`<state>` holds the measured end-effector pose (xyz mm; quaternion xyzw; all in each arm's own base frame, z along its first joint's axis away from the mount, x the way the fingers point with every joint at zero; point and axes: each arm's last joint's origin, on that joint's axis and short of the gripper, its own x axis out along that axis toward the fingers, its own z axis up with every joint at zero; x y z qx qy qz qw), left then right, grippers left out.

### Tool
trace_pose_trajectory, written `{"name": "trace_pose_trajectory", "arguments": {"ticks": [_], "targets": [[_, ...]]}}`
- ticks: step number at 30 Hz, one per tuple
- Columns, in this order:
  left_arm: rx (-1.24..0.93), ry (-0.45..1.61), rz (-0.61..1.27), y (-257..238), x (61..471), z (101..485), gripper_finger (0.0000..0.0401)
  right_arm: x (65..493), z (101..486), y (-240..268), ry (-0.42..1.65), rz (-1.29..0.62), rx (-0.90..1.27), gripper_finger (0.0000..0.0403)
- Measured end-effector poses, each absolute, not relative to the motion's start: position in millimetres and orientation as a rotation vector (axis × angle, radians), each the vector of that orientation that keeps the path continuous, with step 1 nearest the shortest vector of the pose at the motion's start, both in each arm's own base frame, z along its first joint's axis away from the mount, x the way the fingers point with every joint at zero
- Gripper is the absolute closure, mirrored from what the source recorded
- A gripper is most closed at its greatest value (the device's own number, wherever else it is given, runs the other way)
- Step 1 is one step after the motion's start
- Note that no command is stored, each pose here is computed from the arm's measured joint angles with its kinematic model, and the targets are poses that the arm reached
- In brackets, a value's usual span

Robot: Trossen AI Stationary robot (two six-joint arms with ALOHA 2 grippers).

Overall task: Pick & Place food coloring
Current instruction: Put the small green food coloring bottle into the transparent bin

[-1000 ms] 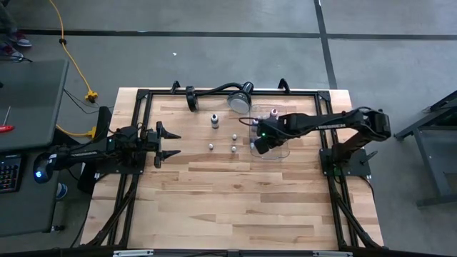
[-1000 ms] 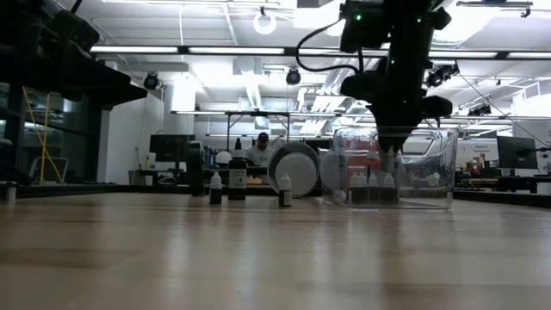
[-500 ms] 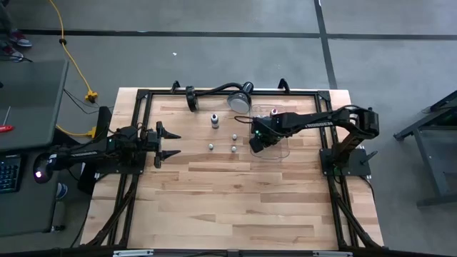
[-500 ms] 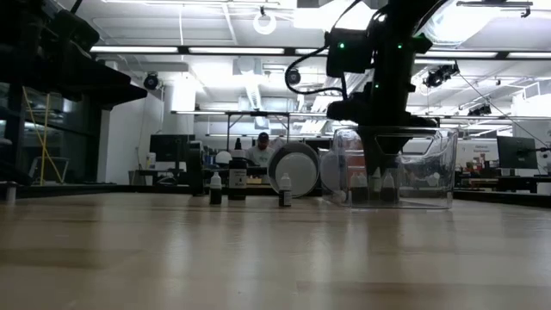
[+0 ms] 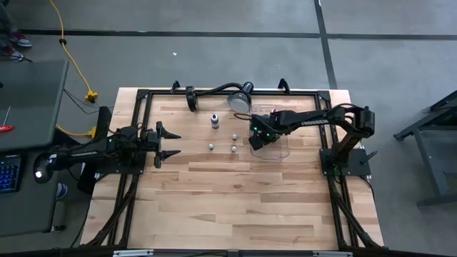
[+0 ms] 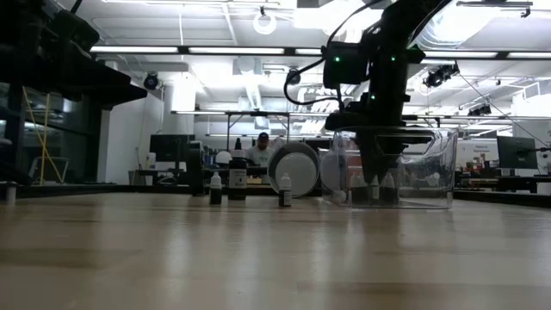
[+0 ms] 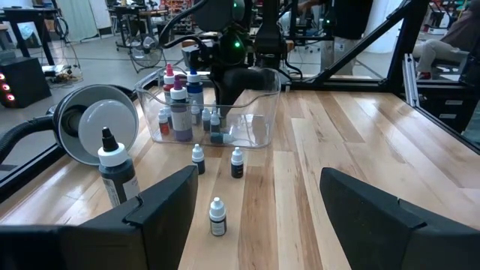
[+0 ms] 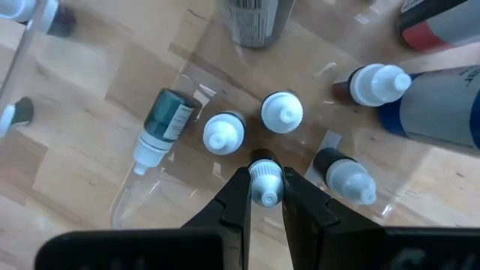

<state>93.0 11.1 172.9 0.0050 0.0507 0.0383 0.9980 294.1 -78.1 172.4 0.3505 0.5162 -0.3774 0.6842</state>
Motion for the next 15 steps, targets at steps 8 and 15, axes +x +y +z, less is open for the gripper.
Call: {"name": "trace_pose_trajectory", "arguments": {"ticks": [8,15], "targets": [[0.010,0.101,0.076,11.1,93.0,173.0,0.0123,293.5,172.3,-78.3,1.160,-0.854,0.779,0.0299],[0.010,0.101,0.077,11.1,93.0,173.0,0.0123,293.5,172.4,-78.7,1.159,-0.857,0.776,0.0269]]}}
